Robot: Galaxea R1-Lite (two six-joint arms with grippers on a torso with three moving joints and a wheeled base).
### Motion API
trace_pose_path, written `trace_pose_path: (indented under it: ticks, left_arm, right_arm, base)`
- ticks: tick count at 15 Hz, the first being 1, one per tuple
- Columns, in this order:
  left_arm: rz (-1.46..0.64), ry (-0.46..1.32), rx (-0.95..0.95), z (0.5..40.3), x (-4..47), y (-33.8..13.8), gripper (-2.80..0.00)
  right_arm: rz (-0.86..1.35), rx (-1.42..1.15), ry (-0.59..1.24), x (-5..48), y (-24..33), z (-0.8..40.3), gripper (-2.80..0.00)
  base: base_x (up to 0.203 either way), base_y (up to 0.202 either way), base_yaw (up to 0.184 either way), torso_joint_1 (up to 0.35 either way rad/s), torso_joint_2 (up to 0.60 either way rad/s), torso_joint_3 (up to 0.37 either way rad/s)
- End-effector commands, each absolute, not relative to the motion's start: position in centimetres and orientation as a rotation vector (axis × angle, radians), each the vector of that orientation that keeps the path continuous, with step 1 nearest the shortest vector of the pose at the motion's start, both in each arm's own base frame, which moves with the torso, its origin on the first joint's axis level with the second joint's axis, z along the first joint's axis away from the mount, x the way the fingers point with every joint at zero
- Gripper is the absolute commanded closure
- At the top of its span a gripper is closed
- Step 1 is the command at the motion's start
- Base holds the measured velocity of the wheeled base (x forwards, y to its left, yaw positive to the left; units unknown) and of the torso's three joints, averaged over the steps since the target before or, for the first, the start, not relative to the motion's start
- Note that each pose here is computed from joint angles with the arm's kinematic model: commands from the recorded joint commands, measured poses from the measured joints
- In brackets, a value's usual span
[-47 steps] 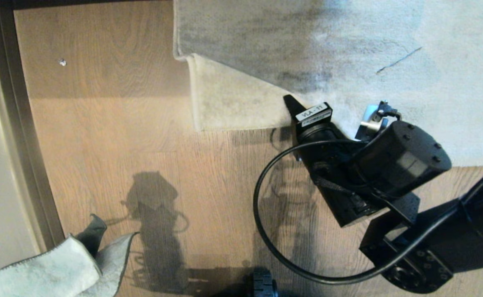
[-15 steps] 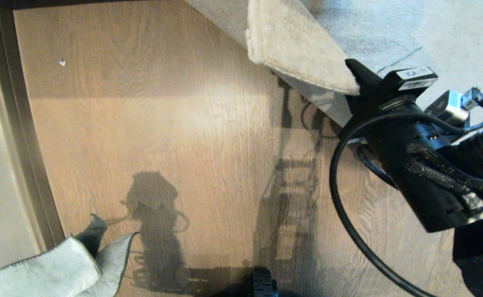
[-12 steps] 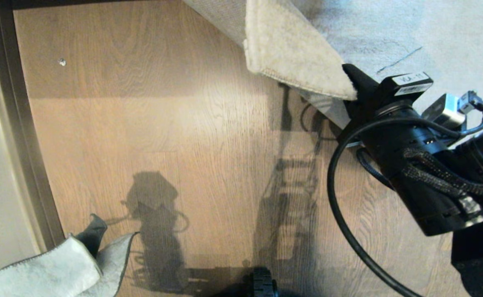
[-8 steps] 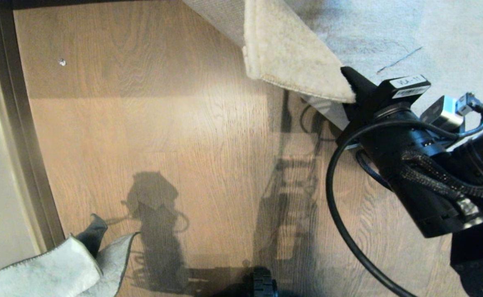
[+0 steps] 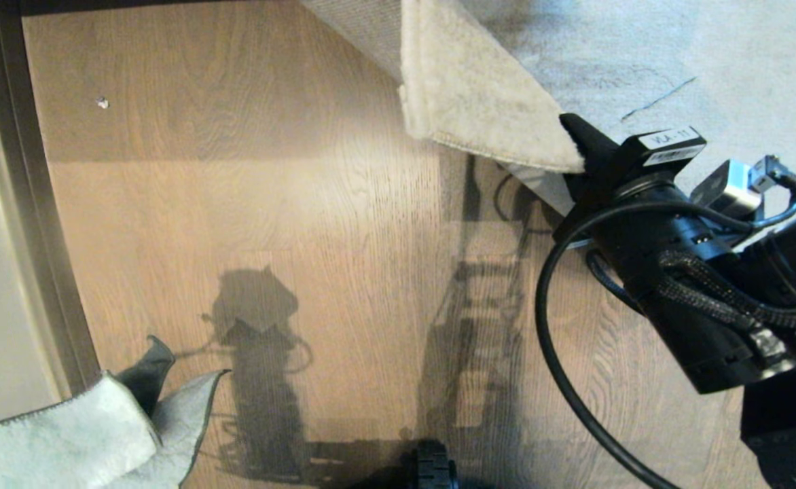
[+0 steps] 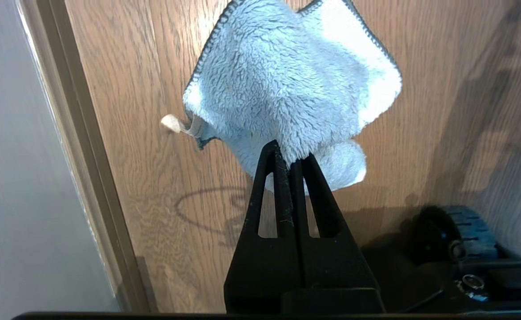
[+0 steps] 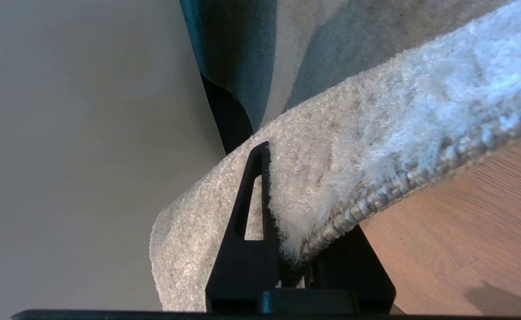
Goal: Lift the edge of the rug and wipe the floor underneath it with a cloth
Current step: Lift up the carpet
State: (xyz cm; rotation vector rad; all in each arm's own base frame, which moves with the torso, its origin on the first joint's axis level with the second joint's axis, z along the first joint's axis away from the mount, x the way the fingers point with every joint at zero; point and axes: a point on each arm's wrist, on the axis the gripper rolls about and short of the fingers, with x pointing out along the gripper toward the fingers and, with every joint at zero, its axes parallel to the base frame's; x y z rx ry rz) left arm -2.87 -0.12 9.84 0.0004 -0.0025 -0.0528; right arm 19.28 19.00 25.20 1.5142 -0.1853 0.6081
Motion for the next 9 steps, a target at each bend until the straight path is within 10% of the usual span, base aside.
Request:
trace_pose_path:
  ticks: [1, 9]
  left_arm:
    - [-0.053, 0.032, -0.009, 11.6, -2.4, -0.1, 0.0]
    - [-0.079, 0.186, -0.038, 16.7, 1.4, -0.2, 0.0]
  right_arm:
    - [0.629, 1.541, -0.219, 19.1, 18.8, 25.5, 0.0]
    - [0.625, 1.533, -0.216, 19.3, 19.0, 25.3, 0.0]
  base:
    - [0.0, 0.0, 0.0, 0.0, 0.0, 0.0]
    - [0.0, 0.0, 0.0, 0.0, 0.0, 0.0]
